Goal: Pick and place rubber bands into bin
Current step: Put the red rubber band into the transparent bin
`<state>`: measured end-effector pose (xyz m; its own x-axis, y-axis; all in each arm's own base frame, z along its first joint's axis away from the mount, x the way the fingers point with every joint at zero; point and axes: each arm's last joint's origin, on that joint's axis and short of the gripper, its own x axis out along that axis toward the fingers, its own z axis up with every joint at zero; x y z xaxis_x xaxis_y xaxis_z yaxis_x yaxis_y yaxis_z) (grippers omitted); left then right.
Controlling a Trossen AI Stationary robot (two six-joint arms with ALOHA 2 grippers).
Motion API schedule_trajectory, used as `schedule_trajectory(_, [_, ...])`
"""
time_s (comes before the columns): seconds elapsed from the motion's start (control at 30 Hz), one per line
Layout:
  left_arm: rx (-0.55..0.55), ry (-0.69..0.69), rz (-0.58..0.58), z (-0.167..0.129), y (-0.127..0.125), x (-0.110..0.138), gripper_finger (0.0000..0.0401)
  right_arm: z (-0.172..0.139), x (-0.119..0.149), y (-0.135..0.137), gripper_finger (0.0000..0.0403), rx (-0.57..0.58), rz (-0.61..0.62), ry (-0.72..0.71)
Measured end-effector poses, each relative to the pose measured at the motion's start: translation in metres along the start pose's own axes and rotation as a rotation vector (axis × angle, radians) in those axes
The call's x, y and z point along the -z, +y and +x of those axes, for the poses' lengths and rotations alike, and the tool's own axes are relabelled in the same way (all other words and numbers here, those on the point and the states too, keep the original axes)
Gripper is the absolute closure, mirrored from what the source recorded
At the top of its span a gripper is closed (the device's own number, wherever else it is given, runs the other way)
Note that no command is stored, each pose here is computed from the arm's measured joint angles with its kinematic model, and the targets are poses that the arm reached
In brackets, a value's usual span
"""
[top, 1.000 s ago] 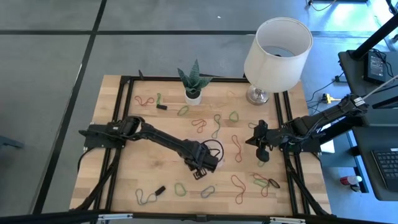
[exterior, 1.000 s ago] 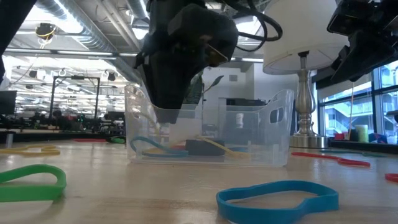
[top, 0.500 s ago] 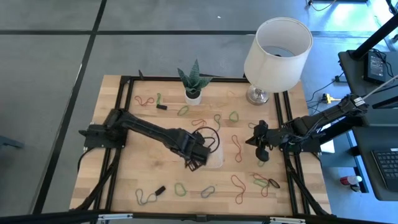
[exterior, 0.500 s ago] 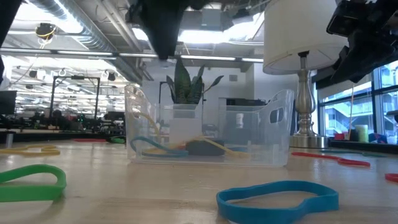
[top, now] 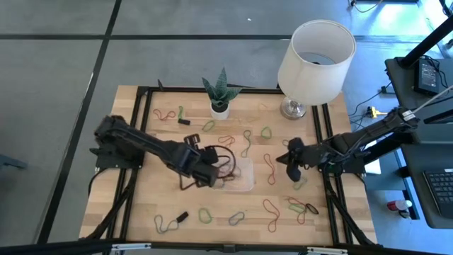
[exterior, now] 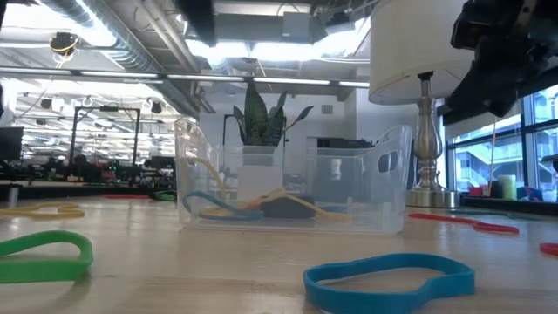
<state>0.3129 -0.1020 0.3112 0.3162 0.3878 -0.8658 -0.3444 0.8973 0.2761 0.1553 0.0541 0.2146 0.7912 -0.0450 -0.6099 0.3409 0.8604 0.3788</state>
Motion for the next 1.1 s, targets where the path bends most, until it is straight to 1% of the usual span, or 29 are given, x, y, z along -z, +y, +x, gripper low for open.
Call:
schedule_trajectory(0.2, [0.133, -0.036, -0.028, 0.024, 0.027, 0.047, 0.0399, 0.014, -0.005, 0.012, 0.0401, 0.050, 0.077, 0.043])
schedule_trajectory(0.3, [0.206, -0.083, -0.052, 0.036, 0.044, 0.069, 0.0399, 0.021, -0.012, 0.023, 0.0402, 0.106, 0.093, 0.094])
schedule_trajectory(0.43, [0.307, -0.173, -0.064, 0.046, 0.066, 0.092, 0.0399, 0.022, -0.022, 0.041, 0.0402, 0.213, 0.117, 0.221])
schedule_trajectory(0.57, [0.377, -0.292, -0.036, 0.049, 0.087, 0.106, 0.0400, 0.019, -0.022, 0.054, 0.0400, 0.312, 0.168, 0.443])
schedule_trajectory(0.67, [0.407, -0.376, -0.021, 0.046, 0.099, 0.111, 0.0400, 0.016, -0.011, 0.058, 0.0392, 0.364, 0.218, 0.606])
schedule_trajectory(0.83, [0.408, -0.453, -0.047, 0.037, 0.113, 0.112, 0.0400, 0.014, 0.022, 0.056, 0.0366, 0.407, 0.321, 0.865])
schedule_trajectory(0.93, [0.407, -0.463, -0.057, 0.036, 0.116, 0.112, 0.0400, 0.013, 0.039, 0.056, 0.0344, 0.403, 0.369, 0.953])
schedule_trajectory(1.0, [0.406, -0.463, -0.057, 0.035, 0.116, 0.113, 0.0400, 0.011, 0.050, 0.055, 0.0329, 0.412, 0.373, 0.999])
schedule_trajectory(1.1, [0.403, -0.463, -0.058, 0.035, 0.116, 0.113, 0.0400, 0.010, 0.064, 0.055, 0.0305, 0.406, 0.399, 1.044])
